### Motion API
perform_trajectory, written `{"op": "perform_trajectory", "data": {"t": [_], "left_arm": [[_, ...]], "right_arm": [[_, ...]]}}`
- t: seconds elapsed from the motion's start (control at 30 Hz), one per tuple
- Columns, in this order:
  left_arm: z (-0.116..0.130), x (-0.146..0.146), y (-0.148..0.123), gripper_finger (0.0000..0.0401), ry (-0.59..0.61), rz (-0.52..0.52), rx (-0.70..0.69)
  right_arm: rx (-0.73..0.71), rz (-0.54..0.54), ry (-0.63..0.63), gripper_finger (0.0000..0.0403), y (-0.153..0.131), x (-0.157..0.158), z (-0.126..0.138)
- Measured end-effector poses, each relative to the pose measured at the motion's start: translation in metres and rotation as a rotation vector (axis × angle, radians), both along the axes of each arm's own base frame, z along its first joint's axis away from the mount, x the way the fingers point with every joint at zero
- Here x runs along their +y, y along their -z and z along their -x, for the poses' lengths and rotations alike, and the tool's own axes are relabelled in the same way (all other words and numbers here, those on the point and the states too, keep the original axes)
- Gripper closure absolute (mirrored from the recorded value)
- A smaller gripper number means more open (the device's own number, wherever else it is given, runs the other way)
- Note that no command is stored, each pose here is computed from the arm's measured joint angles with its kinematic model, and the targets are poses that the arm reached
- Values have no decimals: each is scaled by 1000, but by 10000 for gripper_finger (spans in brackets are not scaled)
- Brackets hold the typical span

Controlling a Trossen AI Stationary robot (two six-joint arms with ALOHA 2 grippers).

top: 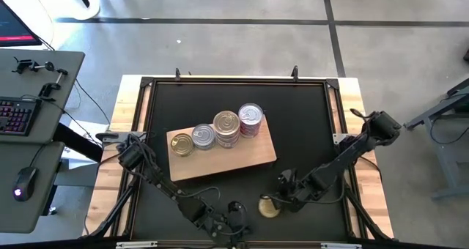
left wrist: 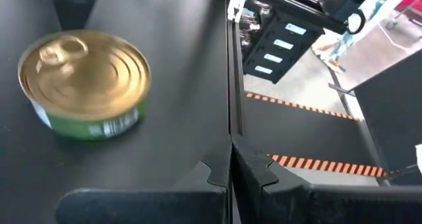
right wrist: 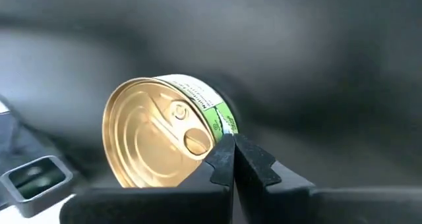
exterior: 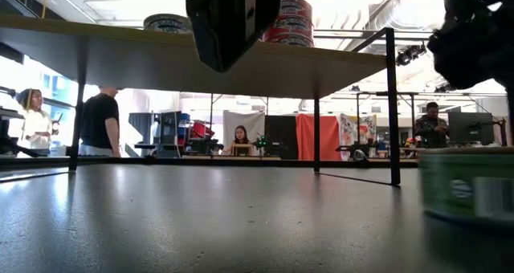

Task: Stack canned seafood by type on shelf
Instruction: Stack the green can on the top of the other green tuna can on the shelf

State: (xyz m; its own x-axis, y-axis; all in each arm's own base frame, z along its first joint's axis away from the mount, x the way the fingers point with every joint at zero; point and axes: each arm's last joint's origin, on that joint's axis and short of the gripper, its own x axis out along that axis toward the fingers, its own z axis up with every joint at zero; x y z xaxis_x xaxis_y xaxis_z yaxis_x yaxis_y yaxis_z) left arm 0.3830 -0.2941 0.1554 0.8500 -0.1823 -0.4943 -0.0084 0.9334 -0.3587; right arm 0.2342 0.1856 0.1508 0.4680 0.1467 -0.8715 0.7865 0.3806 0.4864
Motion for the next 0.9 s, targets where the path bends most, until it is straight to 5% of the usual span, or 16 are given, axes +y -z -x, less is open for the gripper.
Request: {"op": "perform_trajectory", "data": {"t": [0.3,0.9], "left_arm": [[0,3,1,401,-77,-42,-16],[-9,31,11,401,-133,-258,72]], "right_arm": [[-172,-67,-3,403,11,15,-20],[-173,-123,34,403,12,47,5]]}}
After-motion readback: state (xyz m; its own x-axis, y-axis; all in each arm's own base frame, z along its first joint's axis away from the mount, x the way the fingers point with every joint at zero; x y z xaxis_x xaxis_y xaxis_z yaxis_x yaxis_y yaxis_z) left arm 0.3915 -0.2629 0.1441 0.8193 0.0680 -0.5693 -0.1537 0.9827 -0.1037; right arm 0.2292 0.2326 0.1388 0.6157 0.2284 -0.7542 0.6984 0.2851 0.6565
